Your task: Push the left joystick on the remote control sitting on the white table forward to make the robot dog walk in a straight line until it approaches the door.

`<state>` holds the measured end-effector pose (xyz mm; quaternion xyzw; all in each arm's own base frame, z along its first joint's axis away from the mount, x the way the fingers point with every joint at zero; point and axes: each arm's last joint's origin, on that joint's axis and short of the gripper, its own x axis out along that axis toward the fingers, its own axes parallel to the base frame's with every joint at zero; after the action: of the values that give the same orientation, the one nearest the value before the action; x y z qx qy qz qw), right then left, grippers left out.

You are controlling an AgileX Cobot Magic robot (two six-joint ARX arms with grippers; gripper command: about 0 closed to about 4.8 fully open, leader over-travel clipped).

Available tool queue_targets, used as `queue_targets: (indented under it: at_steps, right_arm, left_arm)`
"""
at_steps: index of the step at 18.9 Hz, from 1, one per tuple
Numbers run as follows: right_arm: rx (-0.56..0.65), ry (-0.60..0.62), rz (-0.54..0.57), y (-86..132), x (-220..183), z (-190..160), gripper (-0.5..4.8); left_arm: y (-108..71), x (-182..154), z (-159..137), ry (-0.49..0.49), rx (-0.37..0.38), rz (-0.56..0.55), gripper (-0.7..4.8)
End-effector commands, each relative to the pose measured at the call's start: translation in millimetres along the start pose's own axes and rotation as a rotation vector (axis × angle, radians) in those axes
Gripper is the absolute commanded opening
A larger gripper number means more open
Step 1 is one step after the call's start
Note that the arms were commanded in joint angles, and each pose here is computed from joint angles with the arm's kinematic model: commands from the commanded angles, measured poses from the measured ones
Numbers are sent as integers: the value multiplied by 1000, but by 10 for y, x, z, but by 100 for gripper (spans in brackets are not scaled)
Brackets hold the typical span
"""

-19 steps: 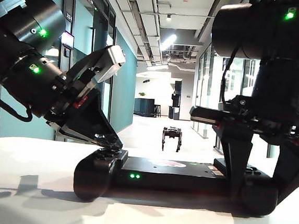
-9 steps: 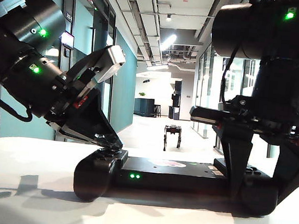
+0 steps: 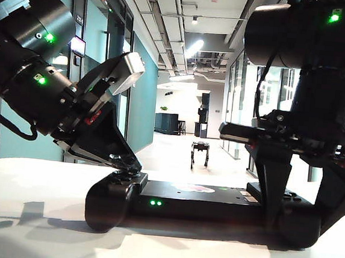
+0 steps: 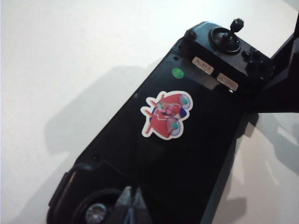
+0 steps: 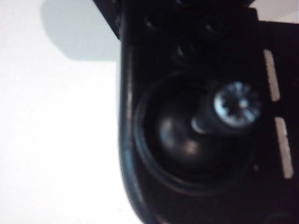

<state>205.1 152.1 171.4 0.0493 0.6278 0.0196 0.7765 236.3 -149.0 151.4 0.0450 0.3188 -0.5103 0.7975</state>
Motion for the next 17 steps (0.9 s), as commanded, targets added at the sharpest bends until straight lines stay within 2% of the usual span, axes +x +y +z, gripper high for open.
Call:
queue_targets:
  at_steps: [1, 4, 5, 7, 10, 12, 14, 17]
  right_arm:
    - [-10, 9, -3, -4, -5, -11, 197]
    - [-10, 8, -4, -4, -5, -10, 197]
    - [-9, 4, -4, -4, -5, -7, 197]
    - [-9, 5, -4, -4, -5, -7, 197]
    - [-8, -13, -14, -4, -5, 2, 198]
    - [-8, -16, -13, -3, -5, 5, 198]
    - [-9, -17, -11, -1, -5, 6, 198]
    - [-9, -19, -10, 0, -5, 8, 209]
  left_arm:
    - [6, -2, 21, -11, 8, 8, -5]
    - [5, -2, 24, -13, 9, 3, -5]
    - [-3, -7, 63, -27, 14, -30, -5]
    - [-23, -35, 209, -66, 2, -111, -5]
    - [-110, -205, 418, -104, 7, -115, -5]
    - [-195, -372, 508, -116, 17, -68, -5]
    - [-339, -672, 586, -144, -35, 91, -5]
    - [-515, -1013, 626, -195, -37, 242, -5]
